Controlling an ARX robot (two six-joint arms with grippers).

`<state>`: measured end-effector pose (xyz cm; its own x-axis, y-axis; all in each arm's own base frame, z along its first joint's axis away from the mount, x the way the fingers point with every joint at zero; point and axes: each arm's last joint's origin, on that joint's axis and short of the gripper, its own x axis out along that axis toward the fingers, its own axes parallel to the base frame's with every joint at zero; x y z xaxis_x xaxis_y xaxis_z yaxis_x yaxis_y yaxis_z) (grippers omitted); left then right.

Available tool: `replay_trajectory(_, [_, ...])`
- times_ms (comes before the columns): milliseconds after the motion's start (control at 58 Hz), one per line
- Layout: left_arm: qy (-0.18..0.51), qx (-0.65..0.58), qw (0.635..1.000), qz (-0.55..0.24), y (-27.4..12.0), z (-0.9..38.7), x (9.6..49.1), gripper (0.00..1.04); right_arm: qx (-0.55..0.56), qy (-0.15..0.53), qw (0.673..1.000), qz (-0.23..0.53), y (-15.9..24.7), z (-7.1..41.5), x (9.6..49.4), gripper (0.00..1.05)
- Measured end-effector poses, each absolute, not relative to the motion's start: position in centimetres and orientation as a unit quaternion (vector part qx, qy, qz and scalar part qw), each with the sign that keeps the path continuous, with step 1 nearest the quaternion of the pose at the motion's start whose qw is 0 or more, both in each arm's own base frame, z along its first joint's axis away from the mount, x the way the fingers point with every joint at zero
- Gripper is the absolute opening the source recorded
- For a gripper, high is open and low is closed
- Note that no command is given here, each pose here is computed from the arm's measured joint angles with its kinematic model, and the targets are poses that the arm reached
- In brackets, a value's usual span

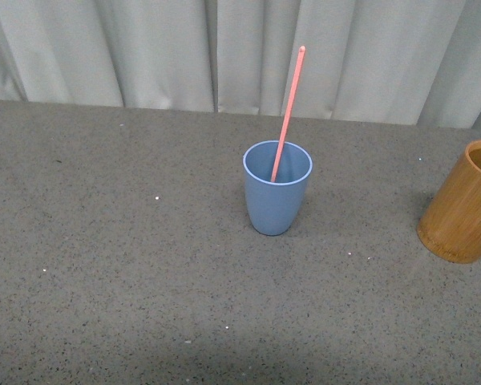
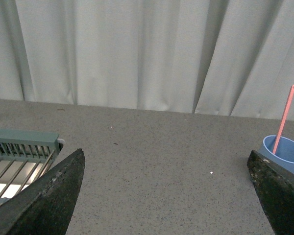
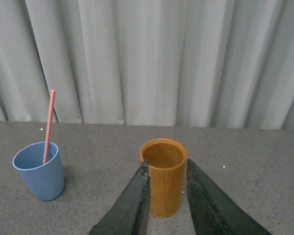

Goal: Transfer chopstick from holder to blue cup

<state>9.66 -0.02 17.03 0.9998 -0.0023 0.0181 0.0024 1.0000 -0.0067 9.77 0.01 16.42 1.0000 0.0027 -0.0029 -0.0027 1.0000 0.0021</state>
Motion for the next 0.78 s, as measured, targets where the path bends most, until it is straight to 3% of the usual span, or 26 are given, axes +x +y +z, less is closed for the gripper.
replay_trajectory(121, [-0.009,-0.003,1.000,-0.001,-0.02,17.03,9.66,0.98,0.001,0.001,1.000,0.001,0.01,16.42,9.77,0.45])
replay_trajectory(207, [-0.009,-0.003,1.000,-0.001,-0.02,17.03,9.66,0.98,0.001,0.001,1.000,0.001,0.01,16.42,9.77,0.68])
replay_trajectory(380, [-0.009,-0.003,1.000,-0.001,-0.02,17.03,9.66,0.98,0.001,0.001,1.000,0.001,0.01,16.42,9.77,0.96])
replay_trajectory(776, [-0.009,-0.003,1.000,-0.001,-0.02,17.03,9.66,0.98,0.001,0.001,1.000,0.001,0.01,16.42,9.77,0.95])
